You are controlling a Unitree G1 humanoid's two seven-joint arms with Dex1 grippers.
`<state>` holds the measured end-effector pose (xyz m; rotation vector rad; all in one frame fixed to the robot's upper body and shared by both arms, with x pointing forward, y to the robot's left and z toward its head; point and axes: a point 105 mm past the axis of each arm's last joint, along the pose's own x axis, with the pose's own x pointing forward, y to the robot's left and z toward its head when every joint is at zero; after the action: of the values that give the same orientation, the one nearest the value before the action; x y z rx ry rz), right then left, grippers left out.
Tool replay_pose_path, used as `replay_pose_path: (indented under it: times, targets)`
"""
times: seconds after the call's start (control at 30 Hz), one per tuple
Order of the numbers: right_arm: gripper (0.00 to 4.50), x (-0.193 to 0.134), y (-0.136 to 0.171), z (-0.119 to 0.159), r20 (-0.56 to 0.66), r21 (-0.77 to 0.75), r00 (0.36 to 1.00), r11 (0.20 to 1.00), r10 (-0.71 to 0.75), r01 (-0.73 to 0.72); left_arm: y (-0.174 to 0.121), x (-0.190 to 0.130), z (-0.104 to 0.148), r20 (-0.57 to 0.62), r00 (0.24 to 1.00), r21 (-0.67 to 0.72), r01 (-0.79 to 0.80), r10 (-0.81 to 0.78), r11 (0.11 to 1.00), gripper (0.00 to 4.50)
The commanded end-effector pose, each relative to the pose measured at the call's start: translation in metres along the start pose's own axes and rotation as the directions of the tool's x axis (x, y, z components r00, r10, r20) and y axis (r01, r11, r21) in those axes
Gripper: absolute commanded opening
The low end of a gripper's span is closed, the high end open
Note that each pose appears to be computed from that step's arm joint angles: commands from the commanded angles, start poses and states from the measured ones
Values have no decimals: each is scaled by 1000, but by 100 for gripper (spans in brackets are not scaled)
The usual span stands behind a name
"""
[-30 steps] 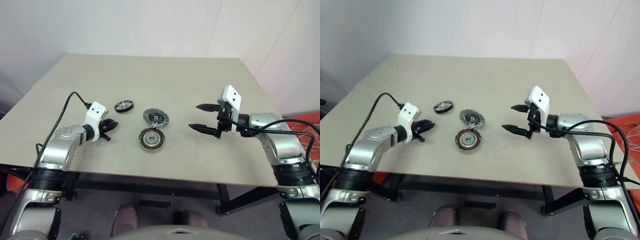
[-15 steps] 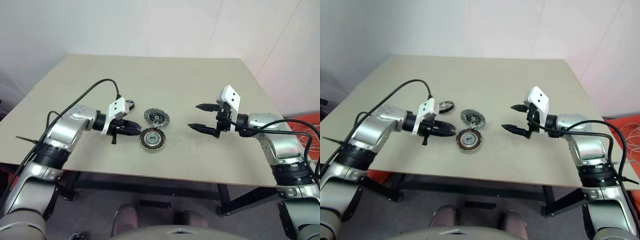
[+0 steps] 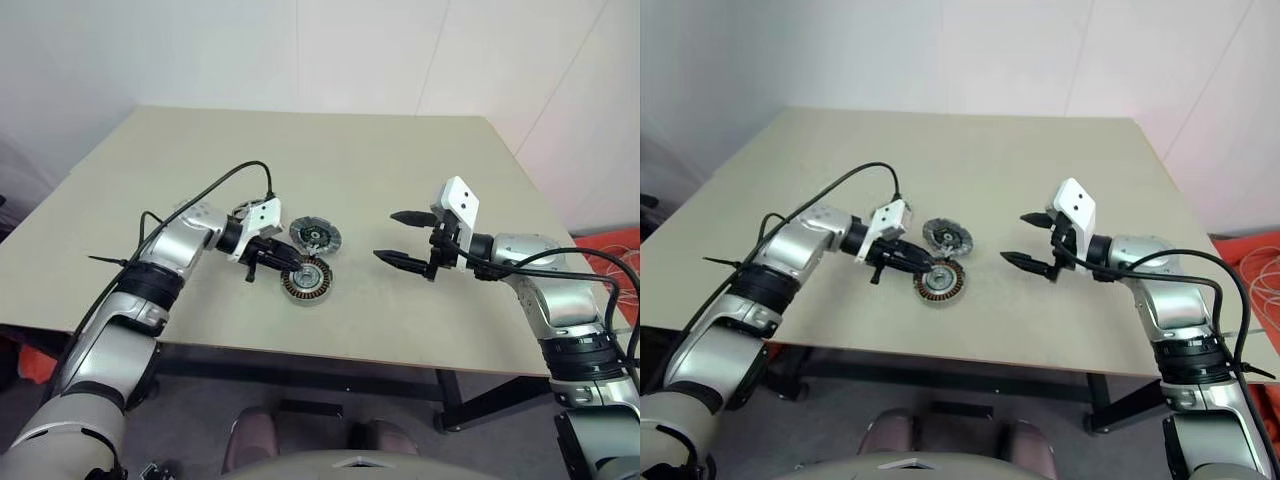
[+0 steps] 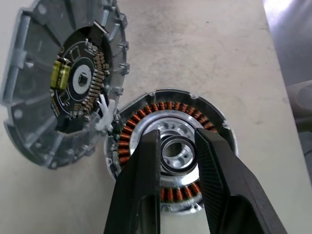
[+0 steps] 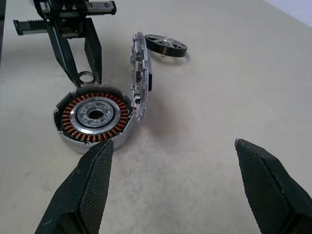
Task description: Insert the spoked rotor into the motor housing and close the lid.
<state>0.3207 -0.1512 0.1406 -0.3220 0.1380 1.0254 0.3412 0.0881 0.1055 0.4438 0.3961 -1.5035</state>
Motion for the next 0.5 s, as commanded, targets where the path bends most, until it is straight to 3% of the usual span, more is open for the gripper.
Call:
replay_pose_path:
  times: [0.03,0.5]
  targets:
    - [450,-3,-2,15,41,-37,999,999,-13,14,7,2,9,-15,1000,42,-16,17,999,69]
    - [450,-1,-3,16,52,-40,998,999,-23,26,8,16,9,-43,999,47,13,-11,999,69]
